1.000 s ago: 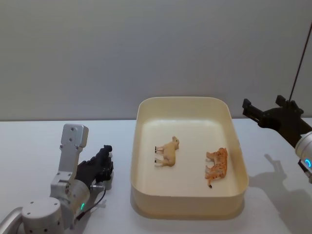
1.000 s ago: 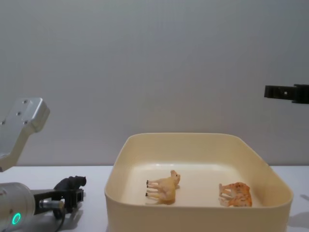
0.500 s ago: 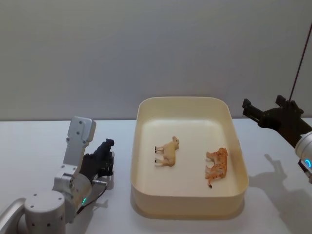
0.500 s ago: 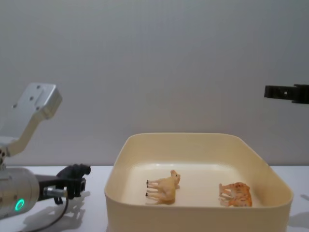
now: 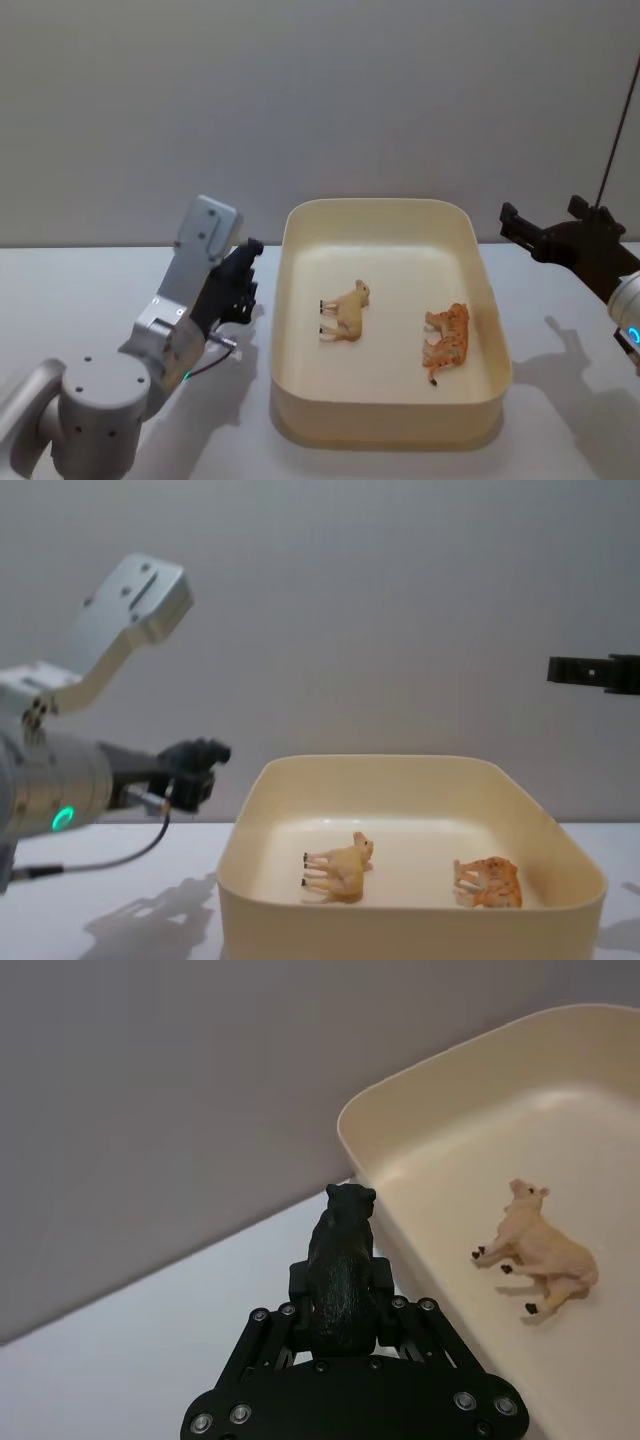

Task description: Pick up the toy alternately with two hands and place it into the central storage box.

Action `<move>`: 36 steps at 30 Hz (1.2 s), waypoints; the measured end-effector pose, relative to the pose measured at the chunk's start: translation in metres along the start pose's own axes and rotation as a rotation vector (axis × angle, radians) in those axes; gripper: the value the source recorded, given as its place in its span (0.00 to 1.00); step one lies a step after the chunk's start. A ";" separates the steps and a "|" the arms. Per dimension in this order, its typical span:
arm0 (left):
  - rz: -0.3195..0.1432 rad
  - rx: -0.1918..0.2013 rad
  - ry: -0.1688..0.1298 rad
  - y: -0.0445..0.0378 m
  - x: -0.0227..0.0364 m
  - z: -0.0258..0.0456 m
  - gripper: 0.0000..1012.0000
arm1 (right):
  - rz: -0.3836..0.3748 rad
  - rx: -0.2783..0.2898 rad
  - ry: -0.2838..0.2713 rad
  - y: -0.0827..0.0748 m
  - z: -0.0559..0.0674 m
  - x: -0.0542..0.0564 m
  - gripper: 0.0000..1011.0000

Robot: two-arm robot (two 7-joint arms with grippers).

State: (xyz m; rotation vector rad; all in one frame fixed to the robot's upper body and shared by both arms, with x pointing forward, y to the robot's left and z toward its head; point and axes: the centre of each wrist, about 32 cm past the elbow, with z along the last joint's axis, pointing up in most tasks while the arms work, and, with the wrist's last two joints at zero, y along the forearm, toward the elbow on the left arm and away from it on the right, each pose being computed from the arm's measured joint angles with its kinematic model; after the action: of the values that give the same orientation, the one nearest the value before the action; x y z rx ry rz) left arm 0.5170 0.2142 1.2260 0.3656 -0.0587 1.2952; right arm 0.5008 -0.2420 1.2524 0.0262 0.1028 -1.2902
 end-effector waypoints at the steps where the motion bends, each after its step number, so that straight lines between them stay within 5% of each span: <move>1: -0.004 -0.016 -0.028 0.0009 -0.0001 0.0054 0.31 | 0.000 0.000 0.000 0.000 0.000 0.000 0.99; 3: -0.010 -0.024 -0.041 0.0013 -0.0002 0.0081 0.31 | 0.000 0.000 0.000 0.000 0.000 0.000 0.99; 5: -0.029 -0.057 -0.088 0.0030 -0.0008 0.0190 0.31 | 0.000 0.000 0.000 0.000 0.000 0.000 0.99; 12: -0.085 -0.110 -0.185 0.0051 -0.0034 0.0376 0.31 | 0.000 0.000 0.000 0.000 0.000 0.000 0.99; 22: -0.166 -0.104 -0.293 0.0027 -0.0097 0.0500 0.31 | 0.000 0.000 0.000 0.000 0.000 0.000 0.99; 36: -0.216 -0.081 -0.358 -0.0003 -0.0143 0.0552 0.72 | 0.000 0.000 0.000 0.000 0.000 0.000 0.99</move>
State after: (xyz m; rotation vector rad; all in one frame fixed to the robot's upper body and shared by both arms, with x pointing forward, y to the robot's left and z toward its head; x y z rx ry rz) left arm 0.5221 0.1845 1.2743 0.5166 -0.3635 0.9994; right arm 0.5008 -0.2420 1.2524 0.0262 0.1028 -1.2904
